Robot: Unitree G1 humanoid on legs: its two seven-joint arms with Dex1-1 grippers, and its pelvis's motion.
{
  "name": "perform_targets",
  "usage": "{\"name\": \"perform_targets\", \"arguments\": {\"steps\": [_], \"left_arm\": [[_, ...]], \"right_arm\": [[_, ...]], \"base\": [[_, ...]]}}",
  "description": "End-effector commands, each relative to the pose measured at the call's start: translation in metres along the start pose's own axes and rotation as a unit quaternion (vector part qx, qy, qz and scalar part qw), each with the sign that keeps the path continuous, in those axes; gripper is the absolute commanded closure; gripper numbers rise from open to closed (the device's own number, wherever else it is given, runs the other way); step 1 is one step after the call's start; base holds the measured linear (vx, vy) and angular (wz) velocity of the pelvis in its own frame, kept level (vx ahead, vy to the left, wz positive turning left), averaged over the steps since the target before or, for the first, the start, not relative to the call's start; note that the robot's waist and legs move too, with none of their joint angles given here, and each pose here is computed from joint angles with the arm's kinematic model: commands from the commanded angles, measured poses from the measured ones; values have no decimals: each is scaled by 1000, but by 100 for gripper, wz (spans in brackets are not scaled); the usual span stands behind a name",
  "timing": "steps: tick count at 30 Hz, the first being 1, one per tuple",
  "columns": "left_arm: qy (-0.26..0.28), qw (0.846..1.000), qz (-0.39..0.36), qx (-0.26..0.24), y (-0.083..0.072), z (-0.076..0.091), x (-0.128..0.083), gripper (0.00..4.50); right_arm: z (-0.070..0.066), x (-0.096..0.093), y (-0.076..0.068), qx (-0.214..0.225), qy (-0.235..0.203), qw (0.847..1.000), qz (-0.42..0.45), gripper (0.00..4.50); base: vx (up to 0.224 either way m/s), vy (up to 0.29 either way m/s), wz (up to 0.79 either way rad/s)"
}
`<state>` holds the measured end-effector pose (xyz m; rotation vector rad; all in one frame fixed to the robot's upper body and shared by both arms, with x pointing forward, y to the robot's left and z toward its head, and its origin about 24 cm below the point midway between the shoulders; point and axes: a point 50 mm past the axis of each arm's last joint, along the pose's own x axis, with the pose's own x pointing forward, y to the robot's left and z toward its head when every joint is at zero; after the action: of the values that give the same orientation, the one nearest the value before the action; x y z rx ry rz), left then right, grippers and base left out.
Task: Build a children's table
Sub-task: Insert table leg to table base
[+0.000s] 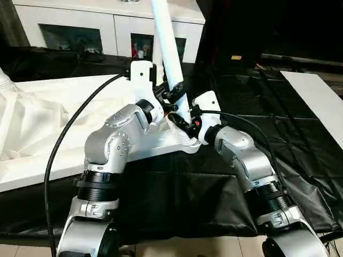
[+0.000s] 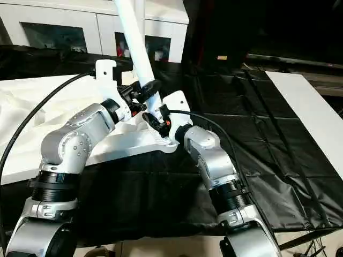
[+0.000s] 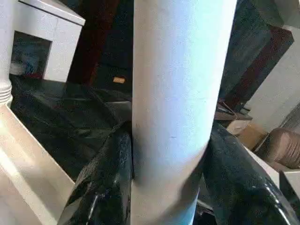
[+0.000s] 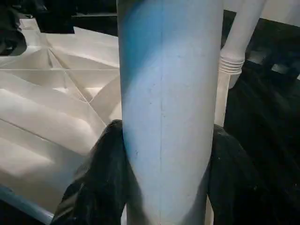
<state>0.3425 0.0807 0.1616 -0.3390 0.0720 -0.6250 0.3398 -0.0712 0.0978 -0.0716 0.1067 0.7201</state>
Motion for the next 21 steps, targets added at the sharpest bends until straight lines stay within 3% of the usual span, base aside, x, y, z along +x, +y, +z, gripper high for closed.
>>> {"name": "perform_targets", "arguments": {"steps": [1,5,6,11,14,18,21], "left_arm": [[-10,999,-33,-10,-10,4,2,262],[-20,999,-38,-20,-9,7,1,264],[-21,999,-38,-20,-8,7,1,264],[-18,997,-72,-15,-6,13,-4,264],[23,990,-141,-5,-8,14,-14,264],[39,983,-177,-24,-7,19,-22,265],[47,976,-208,-36,-6,25,-28,265]], "right_arm": [[8,1,-2,-10,-13,1000,1,266],[13,1,1,0,-35,999,18,266],[14,1,1,5,-38,999,23,210],[24,-3,4,52,-65,993,79,162],[28,-14,1,87,-54,982,157,132],[31,-27,-5,109,-36,970,216,116],[32,-38,-9,121,-22,960,252,81]], "base": [[0,0,0],[0,0,0],[0,0,0],[0,0,0],[0,0,0],[0,0,0],[0,0,0]]}}
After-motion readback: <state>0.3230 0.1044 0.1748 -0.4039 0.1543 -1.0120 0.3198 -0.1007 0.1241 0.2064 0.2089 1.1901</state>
